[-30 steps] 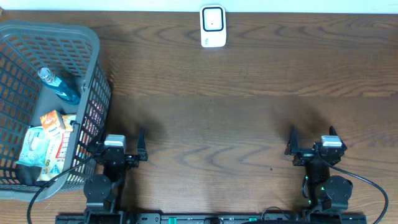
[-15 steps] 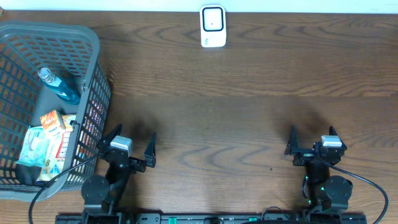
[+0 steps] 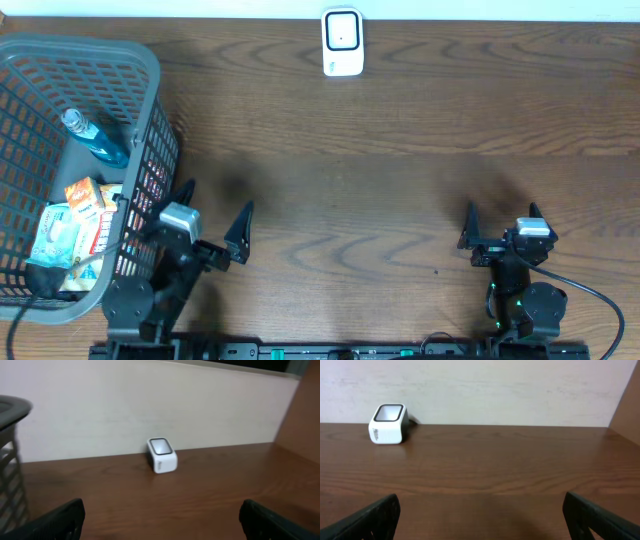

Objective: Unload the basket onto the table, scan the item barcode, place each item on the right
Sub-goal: 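Move the left gripper over the basket and reach down inside, then grasp the orange Kleenex tissue pack with the left gripper, then lift the tissue pack out and carry it toward the scanner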

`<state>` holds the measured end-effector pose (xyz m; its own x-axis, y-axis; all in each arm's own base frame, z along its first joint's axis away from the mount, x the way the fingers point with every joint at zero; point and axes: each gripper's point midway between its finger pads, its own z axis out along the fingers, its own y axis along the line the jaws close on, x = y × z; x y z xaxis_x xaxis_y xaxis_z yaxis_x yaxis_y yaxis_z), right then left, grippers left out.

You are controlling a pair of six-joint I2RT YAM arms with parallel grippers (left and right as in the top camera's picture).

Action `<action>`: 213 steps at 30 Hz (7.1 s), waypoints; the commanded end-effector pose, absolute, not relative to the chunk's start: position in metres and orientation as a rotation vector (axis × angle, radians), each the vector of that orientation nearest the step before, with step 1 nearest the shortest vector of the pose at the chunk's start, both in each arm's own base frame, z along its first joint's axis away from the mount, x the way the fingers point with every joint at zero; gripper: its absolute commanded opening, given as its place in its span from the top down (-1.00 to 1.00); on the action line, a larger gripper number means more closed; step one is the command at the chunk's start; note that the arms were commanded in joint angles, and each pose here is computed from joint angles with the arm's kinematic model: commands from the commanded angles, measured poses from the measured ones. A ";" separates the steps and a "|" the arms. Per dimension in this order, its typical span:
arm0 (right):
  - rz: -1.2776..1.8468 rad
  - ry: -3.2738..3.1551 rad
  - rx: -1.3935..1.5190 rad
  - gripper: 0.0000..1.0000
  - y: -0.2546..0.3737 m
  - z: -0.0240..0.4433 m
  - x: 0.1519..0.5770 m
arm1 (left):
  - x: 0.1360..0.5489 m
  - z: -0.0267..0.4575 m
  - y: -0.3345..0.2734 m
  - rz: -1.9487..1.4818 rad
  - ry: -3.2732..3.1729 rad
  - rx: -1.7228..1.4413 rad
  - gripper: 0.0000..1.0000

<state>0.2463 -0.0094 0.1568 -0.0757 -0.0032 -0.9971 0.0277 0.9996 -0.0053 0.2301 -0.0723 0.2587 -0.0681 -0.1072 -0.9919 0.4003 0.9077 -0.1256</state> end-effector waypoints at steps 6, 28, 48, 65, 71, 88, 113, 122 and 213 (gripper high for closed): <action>-0.012 1.649 0.027 -0.99 -0.008 0.156 0.246 | 0.240 0.320 -0.085 -0.523 1.638 0.258 -0.97; -0.012 1.649 0.027 -0.98 -0.008 0.156 0.246 | 0.234 0.363 -0.086 -0.644 1.687 0.132 -0.96; -0.012 1.649 0.027 -0.98 -0.008 0.156 0.246 | 0.305 0.402 0.104 0.207 1.880 -0.869 -0.96; -0.012 1.649 0.027 -0.99 -0.008 0.156 0.246 | 0.256 0.230 0.198 0.133 1.871 -1.986 -0.96; -0.012 1.649 0.027 -0.99 -0.008 0.156 0.246 | 0.248 0.180 0.195 0.155 1.849 -2.117 -0.96; -0.012 1.649 0.027 -0.98 -0.008 0.156 0.246 | 0.259 0.089 0.201 0.124 1.767 -2.132 -0.94; -0.012 1.649 0.027 -0.98 -0.008 0.156 0.246 | 0.273 0.049 0.208 0.136 1.819 -2.158 0.86; -0.012 1.649 0.027 -0.98 -0.008 0.156 0.246 | 0.282 0.070 0.214 0.147 1.931 -1.982 0.86; -0.012 1.649 0.027 -0.99 -0.008 0.156 0.246 | 0.354 0.022 -0.339 -1.085 2.158 -1.758 -0.50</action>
